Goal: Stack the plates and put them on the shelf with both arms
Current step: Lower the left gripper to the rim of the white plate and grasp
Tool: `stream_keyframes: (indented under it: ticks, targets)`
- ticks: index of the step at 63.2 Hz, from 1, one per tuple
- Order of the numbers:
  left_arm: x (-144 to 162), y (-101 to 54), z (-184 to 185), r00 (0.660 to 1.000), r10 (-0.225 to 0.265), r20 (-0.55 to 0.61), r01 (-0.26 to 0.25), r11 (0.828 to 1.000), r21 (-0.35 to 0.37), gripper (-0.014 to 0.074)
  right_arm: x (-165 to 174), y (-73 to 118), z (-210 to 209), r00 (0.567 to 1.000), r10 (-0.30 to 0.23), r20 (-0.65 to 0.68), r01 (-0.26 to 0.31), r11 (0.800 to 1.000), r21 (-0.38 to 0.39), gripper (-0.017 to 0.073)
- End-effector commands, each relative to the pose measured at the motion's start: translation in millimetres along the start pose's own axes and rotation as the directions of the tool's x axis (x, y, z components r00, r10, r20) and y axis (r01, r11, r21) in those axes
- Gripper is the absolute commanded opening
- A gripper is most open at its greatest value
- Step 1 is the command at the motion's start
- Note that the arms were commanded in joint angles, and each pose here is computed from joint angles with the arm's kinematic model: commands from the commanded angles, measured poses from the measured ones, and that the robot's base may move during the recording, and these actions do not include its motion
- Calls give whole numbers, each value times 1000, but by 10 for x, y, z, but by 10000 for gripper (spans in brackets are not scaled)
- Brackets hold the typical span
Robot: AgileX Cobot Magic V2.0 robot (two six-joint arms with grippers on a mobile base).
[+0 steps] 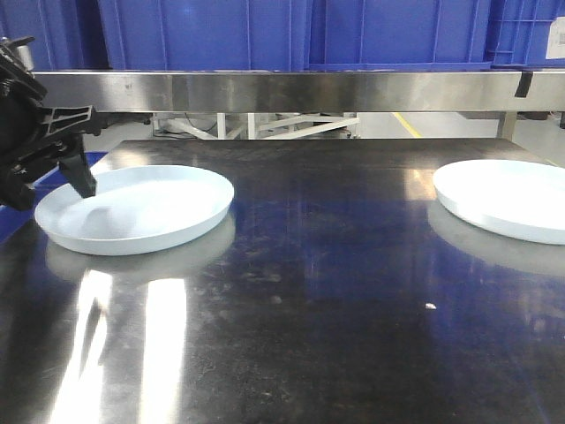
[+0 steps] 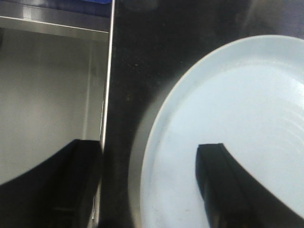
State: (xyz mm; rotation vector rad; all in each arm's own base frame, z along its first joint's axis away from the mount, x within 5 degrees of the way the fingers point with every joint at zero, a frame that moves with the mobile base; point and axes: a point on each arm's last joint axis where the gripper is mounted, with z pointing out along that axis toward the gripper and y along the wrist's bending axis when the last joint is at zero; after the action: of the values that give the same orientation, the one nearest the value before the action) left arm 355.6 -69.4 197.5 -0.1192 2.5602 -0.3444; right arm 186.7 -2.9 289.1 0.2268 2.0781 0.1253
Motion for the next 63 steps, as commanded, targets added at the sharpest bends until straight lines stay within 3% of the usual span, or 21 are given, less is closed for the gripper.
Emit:
stream_keyframes:
  ticks: [1, 63]
  targets:
    - [-178, -93, -189, 993, 4, 114, -7, 1000, 28, 435, -177, 32, -50, 995, -6, 103, 8, 1000, -16, 517]
    - [-122, -64, -66, 998, 7, 62, -8, 1000, 17, 436, -173, 31, -50, 995, -6, 98, 8, 1000, -16, 517]
